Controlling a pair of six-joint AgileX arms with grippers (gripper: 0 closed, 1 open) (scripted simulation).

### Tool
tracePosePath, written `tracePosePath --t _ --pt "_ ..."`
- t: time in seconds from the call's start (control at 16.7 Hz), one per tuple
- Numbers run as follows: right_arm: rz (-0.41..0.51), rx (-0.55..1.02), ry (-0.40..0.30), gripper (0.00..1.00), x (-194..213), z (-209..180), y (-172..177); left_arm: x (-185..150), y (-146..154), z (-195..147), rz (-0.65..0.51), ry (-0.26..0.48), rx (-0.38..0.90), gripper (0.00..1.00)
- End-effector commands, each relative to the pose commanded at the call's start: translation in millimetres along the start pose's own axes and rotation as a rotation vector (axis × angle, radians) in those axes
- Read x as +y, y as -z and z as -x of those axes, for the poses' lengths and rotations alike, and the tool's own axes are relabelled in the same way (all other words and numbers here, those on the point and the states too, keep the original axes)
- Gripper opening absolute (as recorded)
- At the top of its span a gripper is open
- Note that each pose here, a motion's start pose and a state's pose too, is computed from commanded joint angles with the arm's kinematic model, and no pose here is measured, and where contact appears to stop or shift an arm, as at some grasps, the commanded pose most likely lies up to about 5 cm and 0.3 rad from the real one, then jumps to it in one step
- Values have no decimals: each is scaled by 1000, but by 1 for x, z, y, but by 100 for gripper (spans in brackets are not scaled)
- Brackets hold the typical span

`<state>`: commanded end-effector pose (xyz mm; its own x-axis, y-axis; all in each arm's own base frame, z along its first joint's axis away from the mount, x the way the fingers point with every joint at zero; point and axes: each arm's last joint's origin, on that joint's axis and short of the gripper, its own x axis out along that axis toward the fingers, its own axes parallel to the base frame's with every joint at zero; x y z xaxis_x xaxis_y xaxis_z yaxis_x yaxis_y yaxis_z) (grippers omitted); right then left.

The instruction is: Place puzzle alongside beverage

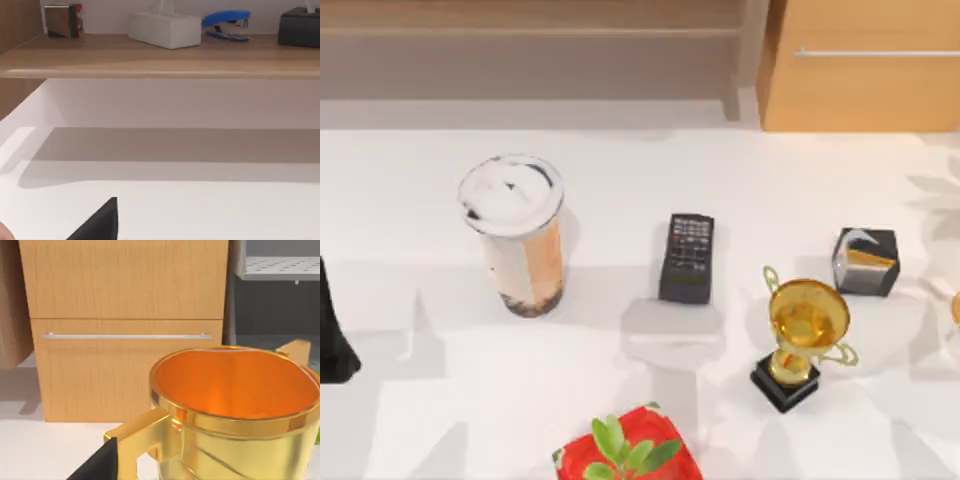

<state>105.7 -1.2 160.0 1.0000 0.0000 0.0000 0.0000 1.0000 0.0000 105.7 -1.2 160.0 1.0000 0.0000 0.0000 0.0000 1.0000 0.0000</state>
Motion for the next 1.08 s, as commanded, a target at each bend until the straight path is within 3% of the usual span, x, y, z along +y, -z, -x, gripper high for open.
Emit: tracePosePath --t 0.3,0.6,0.9,1.08 --pt "0 0 0 100 0 0 0 -2 -18 -1 1 1 -8 100" --pt "0 0 0 100 0 0 0 -10 -98 -19 6 4 -32 100" --pt "0 0 0 100 0 0 0 -39 -189 -94 10 8 -23 100" --pt "0 0 0 100 0 0 0 -73 -218 -159 6 12 -6 100"
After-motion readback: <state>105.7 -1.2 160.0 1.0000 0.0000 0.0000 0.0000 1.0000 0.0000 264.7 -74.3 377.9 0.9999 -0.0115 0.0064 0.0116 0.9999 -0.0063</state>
